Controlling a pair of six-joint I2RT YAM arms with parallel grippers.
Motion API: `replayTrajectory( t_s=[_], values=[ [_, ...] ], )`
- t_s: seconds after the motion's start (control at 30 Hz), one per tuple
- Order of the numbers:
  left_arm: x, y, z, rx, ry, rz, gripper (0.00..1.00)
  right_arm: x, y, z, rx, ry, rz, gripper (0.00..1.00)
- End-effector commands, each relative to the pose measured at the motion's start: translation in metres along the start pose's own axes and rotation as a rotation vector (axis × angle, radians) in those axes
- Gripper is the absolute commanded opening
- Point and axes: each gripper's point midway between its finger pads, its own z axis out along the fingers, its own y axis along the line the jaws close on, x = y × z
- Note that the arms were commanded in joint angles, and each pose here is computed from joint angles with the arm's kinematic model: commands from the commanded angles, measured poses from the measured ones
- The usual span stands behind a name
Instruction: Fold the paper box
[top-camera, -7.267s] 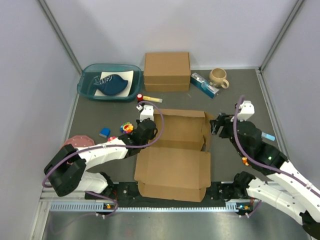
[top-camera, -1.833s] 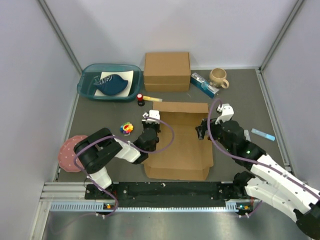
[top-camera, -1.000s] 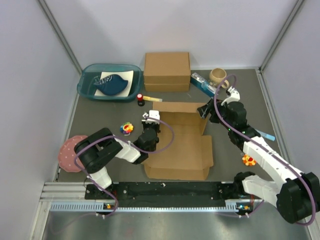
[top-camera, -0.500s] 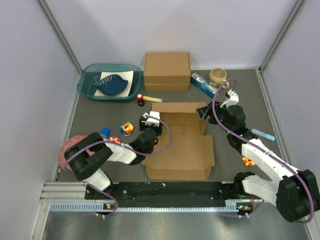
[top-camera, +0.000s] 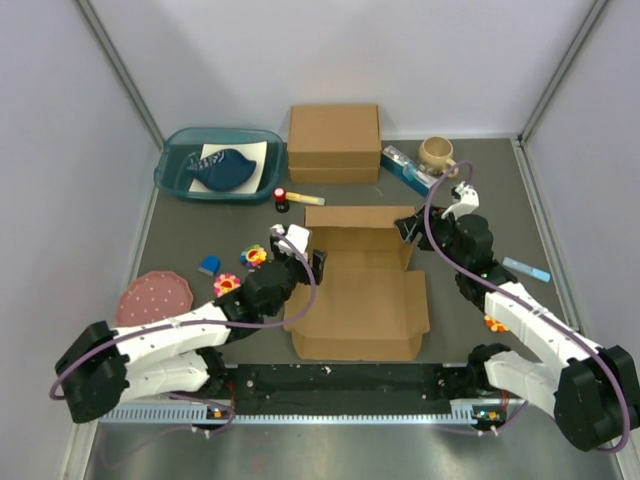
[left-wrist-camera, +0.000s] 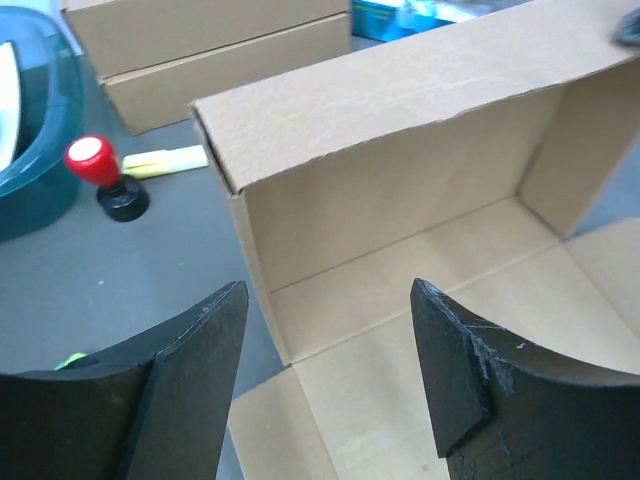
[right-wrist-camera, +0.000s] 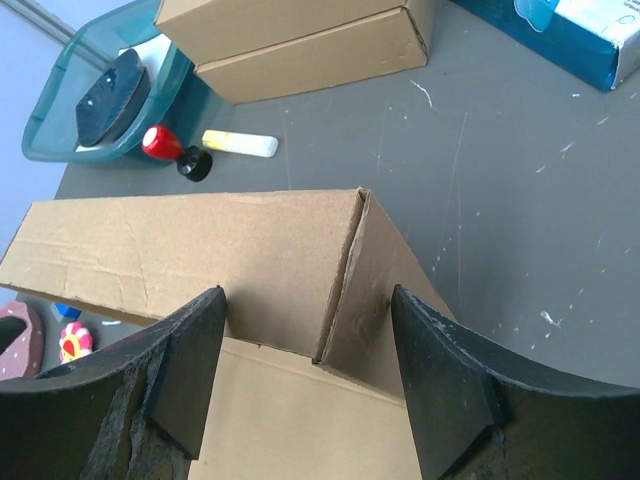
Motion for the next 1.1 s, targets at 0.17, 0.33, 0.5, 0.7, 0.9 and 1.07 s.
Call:
replayTrajectory(
  t_s=[0.17,0.33,0.5,0.7,0.9,1.07],
  values=[
    [-0.055,-0.034,-0.034,0.218,-0.018,-0.224,0.73,0.026,-0.029,-0.009,0.099,0.070,-0.047,0.66],
    [-0.108,-0.007,-0.038,0.124,-0.153,-0.295,0.78,0.025,-0.029,-0.012,0.099,0.072,-0.061,0.66],
    [-0.115,0.011,-0.014,0.172,-0.075,-0.458,0.89,0.027,-0.030,-0.014,0.102,0.076,-0.064,0.66],
    [-0.100,0.013,0.021,0.383,0.054,-0.680,0.82,0.030,-0.032,-0.013,0.104,0.083,-0.063,0.65],
    [-0.091,0.004,0.040,0.566,0.075,-0.789,0.69,0.032,-0.032,-0.012,0.101,0.088,-0.065,0.64],
    [-0.072,0.003,0.046,0.557,0.121,-0.803,0.65,0.033,-0.033,-0.013,0.101,0.092,-0.069,0.64]
  ],
)
